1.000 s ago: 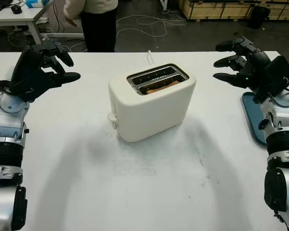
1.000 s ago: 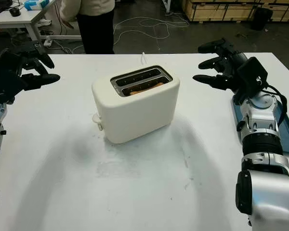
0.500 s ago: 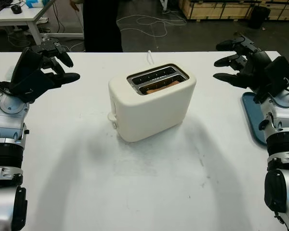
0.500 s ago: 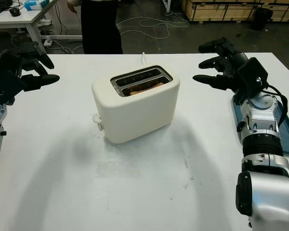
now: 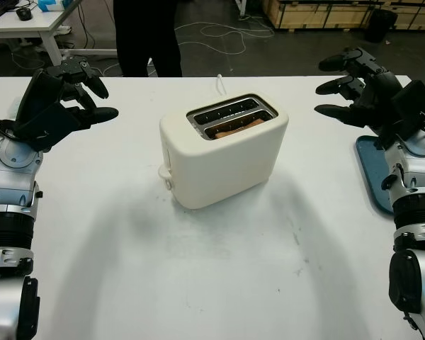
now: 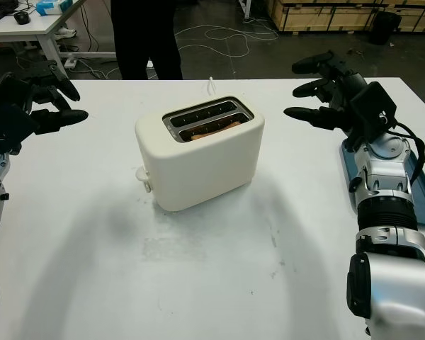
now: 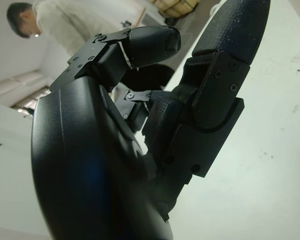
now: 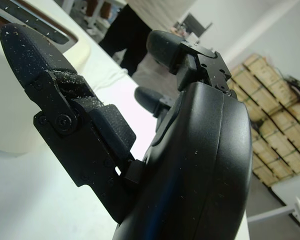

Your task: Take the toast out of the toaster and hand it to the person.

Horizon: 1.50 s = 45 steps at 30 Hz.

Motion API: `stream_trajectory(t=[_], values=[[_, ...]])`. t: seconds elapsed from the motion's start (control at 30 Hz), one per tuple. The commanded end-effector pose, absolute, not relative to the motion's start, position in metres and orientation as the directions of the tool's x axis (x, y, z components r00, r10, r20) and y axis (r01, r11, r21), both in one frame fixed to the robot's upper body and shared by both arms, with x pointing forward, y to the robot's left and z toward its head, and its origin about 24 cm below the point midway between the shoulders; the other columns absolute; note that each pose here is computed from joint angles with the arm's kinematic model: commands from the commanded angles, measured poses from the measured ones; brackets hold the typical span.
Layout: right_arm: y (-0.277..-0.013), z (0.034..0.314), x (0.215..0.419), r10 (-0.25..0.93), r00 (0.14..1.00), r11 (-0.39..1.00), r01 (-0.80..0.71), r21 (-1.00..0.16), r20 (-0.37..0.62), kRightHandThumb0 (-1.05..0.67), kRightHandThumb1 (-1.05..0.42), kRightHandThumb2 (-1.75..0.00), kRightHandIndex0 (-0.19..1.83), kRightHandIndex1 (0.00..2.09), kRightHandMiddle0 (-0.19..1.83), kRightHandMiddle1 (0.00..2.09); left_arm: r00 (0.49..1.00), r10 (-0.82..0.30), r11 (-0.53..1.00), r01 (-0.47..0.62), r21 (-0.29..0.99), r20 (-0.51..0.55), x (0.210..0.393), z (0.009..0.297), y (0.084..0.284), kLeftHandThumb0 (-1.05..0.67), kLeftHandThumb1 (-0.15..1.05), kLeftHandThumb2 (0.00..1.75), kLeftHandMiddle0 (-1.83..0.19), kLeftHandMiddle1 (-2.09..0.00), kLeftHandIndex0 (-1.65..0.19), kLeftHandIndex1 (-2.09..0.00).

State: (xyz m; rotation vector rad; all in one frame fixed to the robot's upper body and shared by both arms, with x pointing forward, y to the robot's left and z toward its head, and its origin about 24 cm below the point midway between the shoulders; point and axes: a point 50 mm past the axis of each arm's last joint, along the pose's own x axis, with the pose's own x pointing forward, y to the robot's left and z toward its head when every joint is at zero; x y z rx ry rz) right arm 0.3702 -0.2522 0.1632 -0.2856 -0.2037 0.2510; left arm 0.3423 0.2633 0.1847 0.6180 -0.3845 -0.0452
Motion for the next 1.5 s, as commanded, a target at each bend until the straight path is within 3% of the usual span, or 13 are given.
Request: stream_trajectory(t=[0.0, 0.83, 1.47], values=[[-0.251, 0.160, 0.367, 0.267, 0.945, 0.931, -0.203, -0.303, 0.187, -1.05, -0.66, -0.01, 0.02, 1.38, 0.15, 1.13, 0.931, -0.136, 0.830, -0.080, 0.551, 0.339, 0.343, 0.184, 0.264, -1.05, 0.80, 0.00, -0.61, -1.58, -0.54, -1.59], [-0.242, 0.148, 0.362, 0.298, 0.926, 0.923, -0.217, -0.317, 0.233, -1.05, -0.65, -0.01, 0.02, 1.52, 0.10, 1.31, 0.916, -0.182, 0.795, -0.078, 0.602, 0.359, 0.340, 0.171, 0.269, -1.05, 0.86, 0.01, -0.64, -1.55, -0.57, -1.57], [-0.244, 0.152, 0.362, 0.284, 0.928, 0.933, -0.209, -0.293, 0.242, -1.05, -0.65, -0.01, 0.00, 1.53, 0.08, 1.34, 0.911, -0.188, 0.797, -0.078, 0.599, 0.368, 0.341, 0.177, 0.268, -1.05, 0.86, 0.00, -0.70, -1.50, -0.62, -1.52]])
